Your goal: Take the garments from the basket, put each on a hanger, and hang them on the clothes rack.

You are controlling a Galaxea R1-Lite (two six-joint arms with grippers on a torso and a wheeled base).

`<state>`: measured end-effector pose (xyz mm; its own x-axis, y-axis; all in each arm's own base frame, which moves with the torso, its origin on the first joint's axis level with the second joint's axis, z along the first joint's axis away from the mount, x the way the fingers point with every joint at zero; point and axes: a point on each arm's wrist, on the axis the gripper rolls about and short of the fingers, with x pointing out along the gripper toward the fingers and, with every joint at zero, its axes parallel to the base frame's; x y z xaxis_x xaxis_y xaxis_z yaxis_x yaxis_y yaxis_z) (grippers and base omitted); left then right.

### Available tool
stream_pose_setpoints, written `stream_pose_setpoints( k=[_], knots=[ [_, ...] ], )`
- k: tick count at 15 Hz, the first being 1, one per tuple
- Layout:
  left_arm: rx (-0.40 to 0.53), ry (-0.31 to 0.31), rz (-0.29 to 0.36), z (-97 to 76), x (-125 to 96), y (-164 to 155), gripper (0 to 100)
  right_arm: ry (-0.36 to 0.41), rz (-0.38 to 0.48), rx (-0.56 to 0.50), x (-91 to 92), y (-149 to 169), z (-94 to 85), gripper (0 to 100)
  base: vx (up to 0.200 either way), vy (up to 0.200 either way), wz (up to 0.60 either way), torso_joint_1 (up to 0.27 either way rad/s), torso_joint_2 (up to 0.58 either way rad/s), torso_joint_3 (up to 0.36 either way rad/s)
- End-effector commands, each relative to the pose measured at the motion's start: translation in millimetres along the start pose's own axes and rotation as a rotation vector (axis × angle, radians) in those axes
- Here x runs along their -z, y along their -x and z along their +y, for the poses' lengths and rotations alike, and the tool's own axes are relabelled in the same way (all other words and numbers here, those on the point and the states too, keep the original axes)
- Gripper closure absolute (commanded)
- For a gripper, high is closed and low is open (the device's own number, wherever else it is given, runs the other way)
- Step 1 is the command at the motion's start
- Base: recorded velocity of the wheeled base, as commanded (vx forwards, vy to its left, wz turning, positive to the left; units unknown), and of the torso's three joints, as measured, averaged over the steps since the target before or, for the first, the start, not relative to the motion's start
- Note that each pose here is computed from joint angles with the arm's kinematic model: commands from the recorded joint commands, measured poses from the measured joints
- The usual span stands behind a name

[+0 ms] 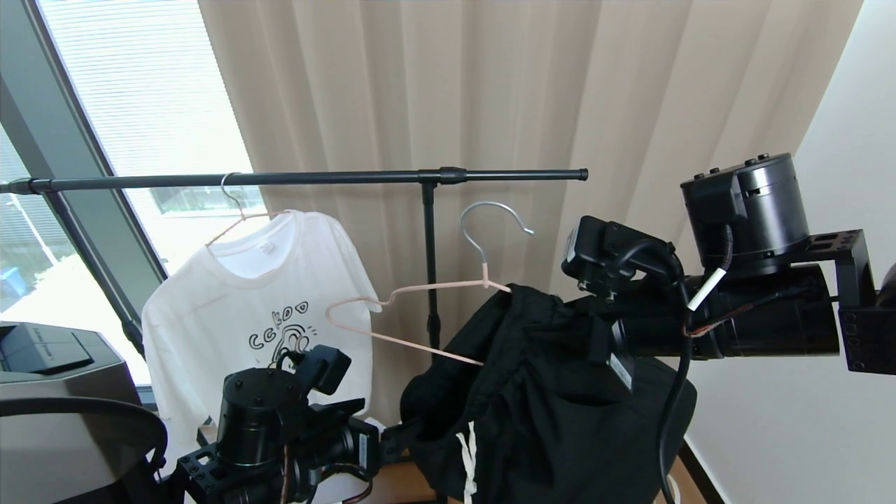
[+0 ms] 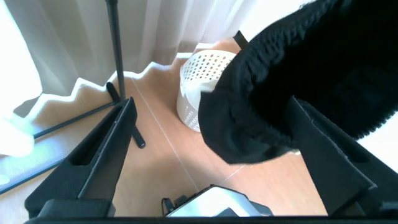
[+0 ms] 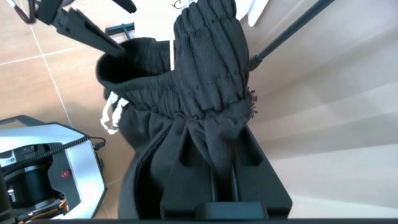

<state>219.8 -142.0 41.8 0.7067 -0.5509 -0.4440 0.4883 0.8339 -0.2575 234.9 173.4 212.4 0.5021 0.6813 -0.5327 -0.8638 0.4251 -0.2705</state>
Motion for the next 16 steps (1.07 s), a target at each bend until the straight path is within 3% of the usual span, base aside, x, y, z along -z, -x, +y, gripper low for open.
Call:
stream_pose_setpoints(
  k=[1, 3, 4, 8, 16],
  knots=[
    [0.004, -0.004, 0.009, -1.5, 3, -2, 0, 0.000, -0.011, -0.001, -2.6, 2, 1.8, 100, 0.000, 0.000, 0.00, 0.000, 0.00, 0.000],
    [0.001, -0.003, 0.011, -1.1, 4, -3, 0, -0.004, -0.016, -0.002, -3.5, 4, 2.3, 100, 0.000, 0.000, 0.00, 0.000, 0.00, 0.000],
    [-0.003, -0.006, 0.021, -0.4, 6, -4, 100, -0.004, -0.021, -0.001, -4.0, 5, 2.7, 100, 0.000, 0.000, 0.00, 0.000, 0.00, 0.000],
    [-0.012, -0.012, -0.004, -1.1, 5, -5, 100, -0.010, -0.024, 0.001, -4.7, 7, 2.8, 100, 0.000, 0.000, 0.00, 0.000, 0.00, 0.000],
    [-0.089, -0.014, -0.092, 21.0, -11, 1, 100, -0.028, 0.006, 0.008, 4.7, 5, -0.2, 100, 0.000, 0.000, 0.00, 0.000, 0.00, 0.000]
  ],
)
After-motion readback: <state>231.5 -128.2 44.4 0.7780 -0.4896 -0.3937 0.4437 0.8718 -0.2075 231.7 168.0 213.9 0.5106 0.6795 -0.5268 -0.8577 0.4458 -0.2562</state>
